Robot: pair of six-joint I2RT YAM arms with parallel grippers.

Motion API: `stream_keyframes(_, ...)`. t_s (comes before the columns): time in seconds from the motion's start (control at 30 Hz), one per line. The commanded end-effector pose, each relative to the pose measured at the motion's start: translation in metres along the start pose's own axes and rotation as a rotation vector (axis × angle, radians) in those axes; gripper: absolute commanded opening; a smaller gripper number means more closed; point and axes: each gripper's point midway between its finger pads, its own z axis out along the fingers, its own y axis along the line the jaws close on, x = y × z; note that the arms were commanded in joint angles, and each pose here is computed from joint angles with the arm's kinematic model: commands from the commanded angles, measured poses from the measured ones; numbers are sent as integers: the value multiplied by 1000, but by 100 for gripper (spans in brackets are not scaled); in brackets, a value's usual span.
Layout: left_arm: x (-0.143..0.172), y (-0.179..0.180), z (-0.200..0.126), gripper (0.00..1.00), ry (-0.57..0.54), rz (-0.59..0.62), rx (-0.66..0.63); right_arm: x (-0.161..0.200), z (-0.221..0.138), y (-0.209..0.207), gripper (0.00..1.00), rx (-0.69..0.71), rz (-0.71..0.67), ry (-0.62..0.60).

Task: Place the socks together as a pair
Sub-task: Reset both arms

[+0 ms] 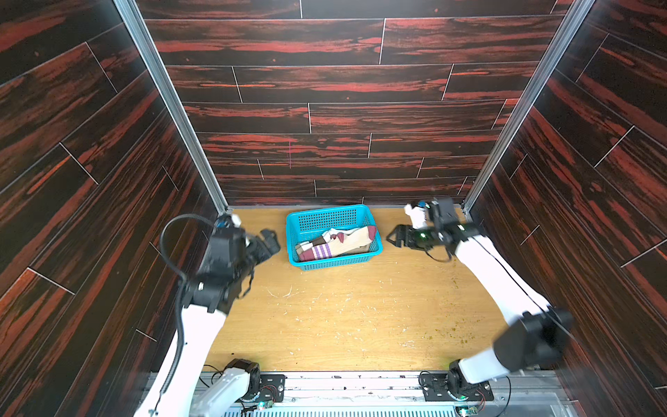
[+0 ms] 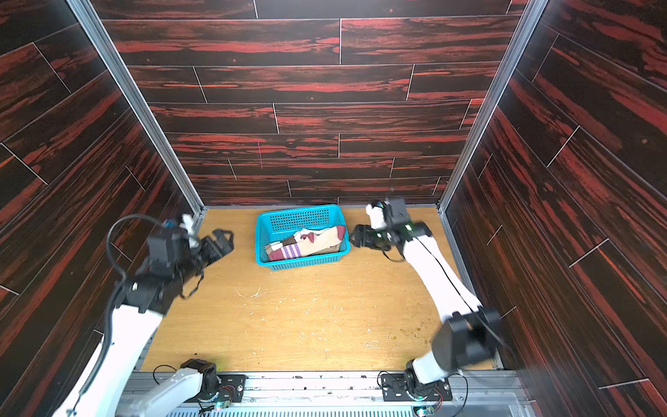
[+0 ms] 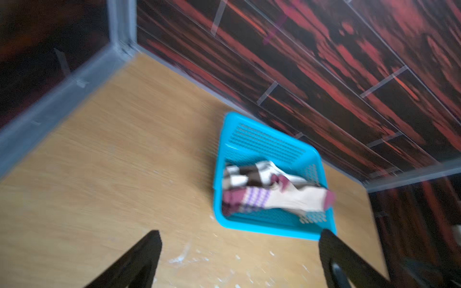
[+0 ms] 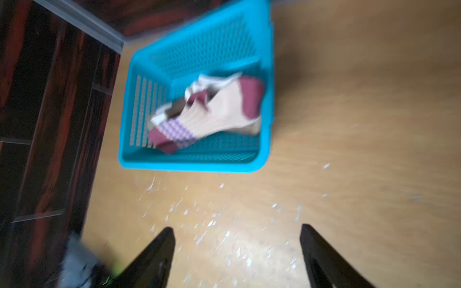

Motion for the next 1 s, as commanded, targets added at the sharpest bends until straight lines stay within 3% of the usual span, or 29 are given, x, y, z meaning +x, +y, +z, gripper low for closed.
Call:
stream_keyframes(0.0,10,58,15,100,-106,65,-224,-4,-5,-60,86,193,-32,-154)
stream_keyframes(0.17,30,117,39,100,-243,137,-414,26,-8,-119,91,334,34,-241)
stream_keyframes(0.3,39,143,52,100,-351,229,-464,40,-14,-146,95,454,43,-352)
stream_keyframes(0.47,59,178,79,100,-348,272,-505,50,-6,-170,96,520,-11,-510)
stream_keyframes(0.57,61,179,104,100,-299,297,-465,45,1,-179,96,534,-67,-610)
stream_keyframes(0.67,50,172,125,100,-341,296,-402,45,11,-191,97,529,-76,-681)
stream_keyframes(0.7,50,172,136,100,-309,286,-382,47,20,-196,97,541,-71,-608)
stream_keyframes(0.73,56,166,149,100,-252,293,-334,44,21,-194,97,553,-126,-617)
stream_keyframes(0.8,72,157,169,100,-223,346,-235,36,1,-185,98,570,-204,-745)
stream_keyframes(0.83,71,154,174,100,-269,359,-201,38,-13,-188,99,582,-196,-823)
stream_keyframes(0.87,65,150,172,100,-311,352,-183,45,-12,-199,99,581,-147,-808)
stream_keyframes(0.93,77,154,172,100,-196,353,-204,50,-1,-211,99,528,-117,-808)
stream_keyframes(0.97,76,155,174,100,-204,355,-206,47,5,-215,99,527,-120,-798)
